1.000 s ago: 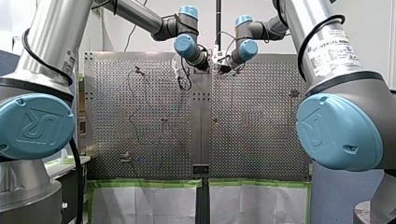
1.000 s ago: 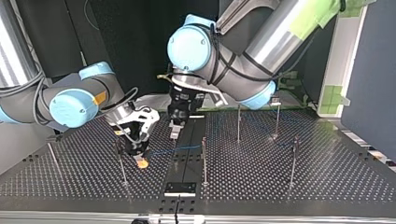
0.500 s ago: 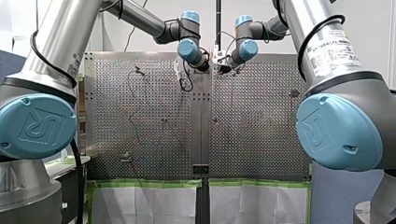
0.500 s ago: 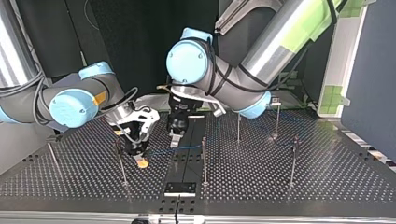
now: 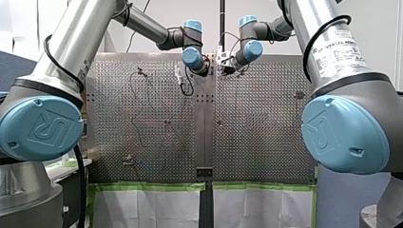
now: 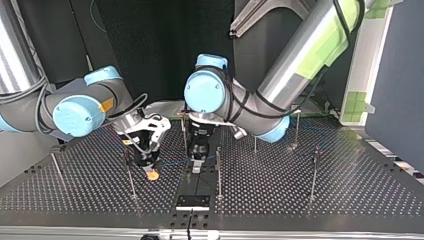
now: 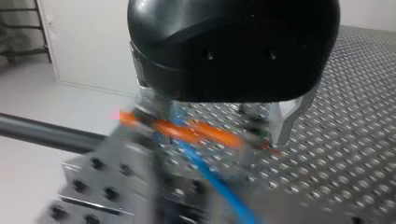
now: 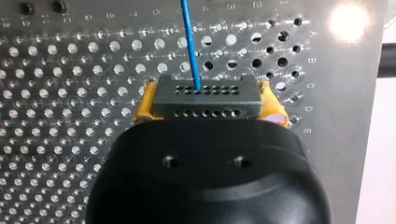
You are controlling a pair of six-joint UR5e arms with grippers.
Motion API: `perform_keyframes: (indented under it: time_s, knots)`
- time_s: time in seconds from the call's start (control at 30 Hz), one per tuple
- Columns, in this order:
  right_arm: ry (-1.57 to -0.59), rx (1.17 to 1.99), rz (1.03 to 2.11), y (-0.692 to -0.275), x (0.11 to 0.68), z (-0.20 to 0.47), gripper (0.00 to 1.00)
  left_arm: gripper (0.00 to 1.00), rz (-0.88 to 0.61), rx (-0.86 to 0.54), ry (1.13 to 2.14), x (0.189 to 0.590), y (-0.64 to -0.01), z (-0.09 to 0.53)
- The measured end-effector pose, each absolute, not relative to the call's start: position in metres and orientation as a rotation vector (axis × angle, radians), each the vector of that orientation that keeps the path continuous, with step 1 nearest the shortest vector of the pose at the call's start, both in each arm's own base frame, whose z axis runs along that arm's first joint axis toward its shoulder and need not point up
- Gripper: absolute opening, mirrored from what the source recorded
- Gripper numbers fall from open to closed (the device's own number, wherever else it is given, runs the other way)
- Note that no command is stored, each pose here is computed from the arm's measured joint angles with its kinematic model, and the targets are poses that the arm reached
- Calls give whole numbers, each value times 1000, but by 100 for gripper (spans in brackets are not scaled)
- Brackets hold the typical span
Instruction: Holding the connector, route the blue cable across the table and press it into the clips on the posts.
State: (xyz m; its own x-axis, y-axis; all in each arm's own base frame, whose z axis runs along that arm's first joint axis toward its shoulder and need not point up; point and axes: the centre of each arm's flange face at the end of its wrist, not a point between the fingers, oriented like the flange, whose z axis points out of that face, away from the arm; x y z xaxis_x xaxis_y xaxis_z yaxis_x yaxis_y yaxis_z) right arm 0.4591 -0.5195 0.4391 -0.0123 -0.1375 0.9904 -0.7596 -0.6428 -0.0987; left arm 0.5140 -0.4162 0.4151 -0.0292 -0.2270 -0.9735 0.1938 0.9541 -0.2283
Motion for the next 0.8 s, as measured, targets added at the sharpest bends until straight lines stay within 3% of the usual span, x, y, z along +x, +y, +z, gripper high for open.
perform_keyframes:
  time_s: [0.27,0.7,0.73,0.77,0.8]
  knots:
    - [-930,1790,1700,-520,459,439,0,100,-328,0,1609,524,-429,377]
    - [-931,1791,1700,-519,459,439,0,100,-271,-45,1617,527,-421,371]
    - [-930,1791,1700,-519,459,439,0,96,-264,-50,1618,527,-421,371]
    - [-930,1791,1700,-519,459,439,0,81,-258,-52,1619,527,-420,371]
    - [-930,1791,1700,-519,459,439,0,81,-253,-54,1619,526,-420,371]
